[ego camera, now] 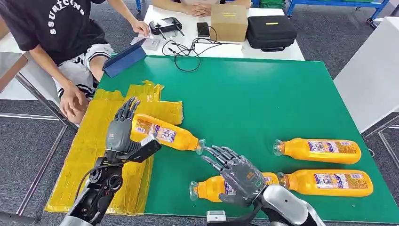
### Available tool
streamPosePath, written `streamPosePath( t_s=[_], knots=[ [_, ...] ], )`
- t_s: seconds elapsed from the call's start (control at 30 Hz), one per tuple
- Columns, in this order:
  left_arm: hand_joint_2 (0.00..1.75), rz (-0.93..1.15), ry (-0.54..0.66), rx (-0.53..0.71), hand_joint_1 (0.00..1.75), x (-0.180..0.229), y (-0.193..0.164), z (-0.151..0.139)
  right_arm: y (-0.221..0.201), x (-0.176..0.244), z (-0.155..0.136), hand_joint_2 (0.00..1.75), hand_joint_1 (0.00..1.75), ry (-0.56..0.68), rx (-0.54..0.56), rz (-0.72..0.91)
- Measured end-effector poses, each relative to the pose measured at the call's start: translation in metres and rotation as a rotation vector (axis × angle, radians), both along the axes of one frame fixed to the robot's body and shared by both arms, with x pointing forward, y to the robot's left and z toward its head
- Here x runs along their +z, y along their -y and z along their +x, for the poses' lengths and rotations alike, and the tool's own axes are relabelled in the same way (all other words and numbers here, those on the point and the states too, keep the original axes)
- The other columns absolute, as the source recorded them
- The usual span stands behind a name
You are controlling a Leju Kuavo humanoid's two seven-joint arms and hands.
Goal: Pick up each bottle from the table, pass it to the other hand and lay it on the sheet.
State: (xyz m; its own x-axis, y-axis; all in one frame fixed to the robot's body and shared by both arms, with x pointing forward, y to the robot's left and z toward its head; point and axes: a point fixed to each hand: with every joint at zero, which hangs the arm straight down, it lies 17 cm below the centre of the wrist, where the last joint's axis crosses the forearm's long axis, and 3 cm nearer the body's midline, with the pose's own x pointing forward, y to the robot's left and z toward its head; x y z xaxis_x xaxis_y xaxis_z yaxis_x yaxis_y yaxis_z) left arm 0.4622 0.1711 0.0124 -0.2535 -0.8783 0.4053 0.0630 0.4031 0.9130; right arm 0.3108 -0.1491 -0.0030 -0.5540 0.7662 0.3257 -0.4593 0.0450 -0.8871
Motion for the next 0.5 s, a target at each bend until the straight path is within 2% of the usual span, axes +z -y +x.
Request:
streamPosePath(
  t_s=[0.1, 0.37, 0.5],
  knots=[
    [1.75, -0.033, 0.004, 0.006, 0.00, 0.003, -0.001, 0.000, 0.005, -0.009, -0.007, 1.75, 0.00, -0.037, 0.012, -0.033],
    [1.75, -0.187, 0.038, 0.037, 0.00, 0.033, -0.004, 0.002, 0.058, -0.038, -0.041, 1.75, 0.00, -0.187, 0.012, -0.122],
    [1.75, -0.245, 0.078, 0.069, 0.00, 0.050, -0.011, 0.006, 0.094, -0.042, -0.047, 1.75, 0.00, -0.212, -0.046, -0.179]
  ],
)
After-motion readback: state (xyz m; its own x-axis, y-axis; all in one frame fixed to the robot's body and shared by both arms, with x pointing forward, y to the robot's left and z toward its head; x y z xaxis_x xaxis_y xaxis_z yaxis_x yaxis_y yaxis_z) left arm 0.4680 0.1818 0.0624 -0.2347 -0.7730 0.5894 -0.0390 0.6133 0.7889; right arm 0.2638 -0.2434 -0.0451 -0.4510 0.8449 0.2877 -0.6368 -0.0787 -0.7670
